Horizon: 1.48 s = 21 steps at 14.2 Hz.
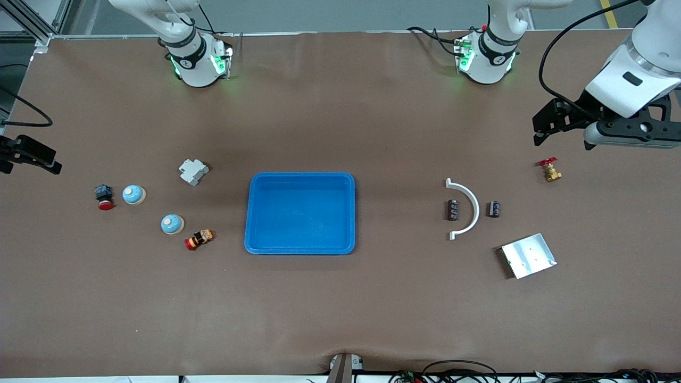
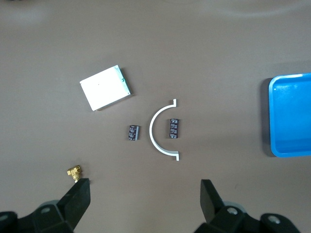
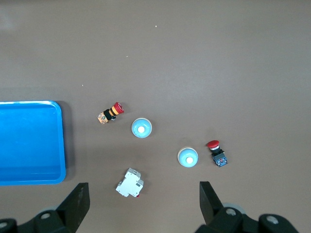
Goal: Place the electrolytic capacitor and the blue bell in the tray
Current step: 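Reach the left gripper to a capacitor while the right gripper reaches a bell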
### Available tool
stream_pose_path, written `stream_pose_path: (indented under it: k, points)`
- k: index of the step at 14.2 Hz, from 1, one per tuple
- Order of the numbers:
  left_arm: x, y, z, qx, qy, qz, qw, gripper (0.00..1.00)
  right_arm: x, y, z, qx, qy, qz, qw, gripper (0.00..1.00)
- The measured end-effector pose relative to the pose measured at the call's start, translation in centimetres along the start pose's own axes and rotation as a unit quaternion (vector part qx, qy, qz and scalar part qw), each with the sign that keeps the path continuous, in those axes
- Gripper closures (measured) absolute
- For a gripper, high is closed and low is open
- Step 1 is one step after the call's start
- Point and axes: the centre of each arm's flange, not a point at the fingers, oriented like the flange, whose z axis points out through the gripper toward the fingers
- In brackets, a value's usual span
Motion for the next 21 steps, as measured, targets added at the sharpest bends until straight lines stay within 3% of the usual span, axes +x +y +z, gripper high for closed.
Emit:
stream_pose_path:
  k: [8, 14, 18, 21]
  points:
    - [0.8, 0.2, 2.0, 0.0, -0.017, 0.002, 1.0, 0.0, 0.0, 0.4, 0.0, 0.0, 0.0, 0.003, 1.0, 0.0]
    - [2.1, 4.5, 8.4, 0.003, -0.072, -0.014, 0.997, 0.0, 1.2, 0.7, 2.1, -0.001, -0.005, 0.006, 1.0, 0.0]
    - [2.6, 5.9, 12.5, 0.008, -0.099, -0.017, 0.995, 0.0, 3.5, 0.6, 8.7, -0.002, -0.044, 0.004, 0.999, 0.0]
    - [2.6, 5.7, 15.7, 0.009, -0.093, -0.019, 0.995, 0.0, 5.7, 0.4, 16.2, -0.001, -0.074, 0.002, 0.997, 0.0]
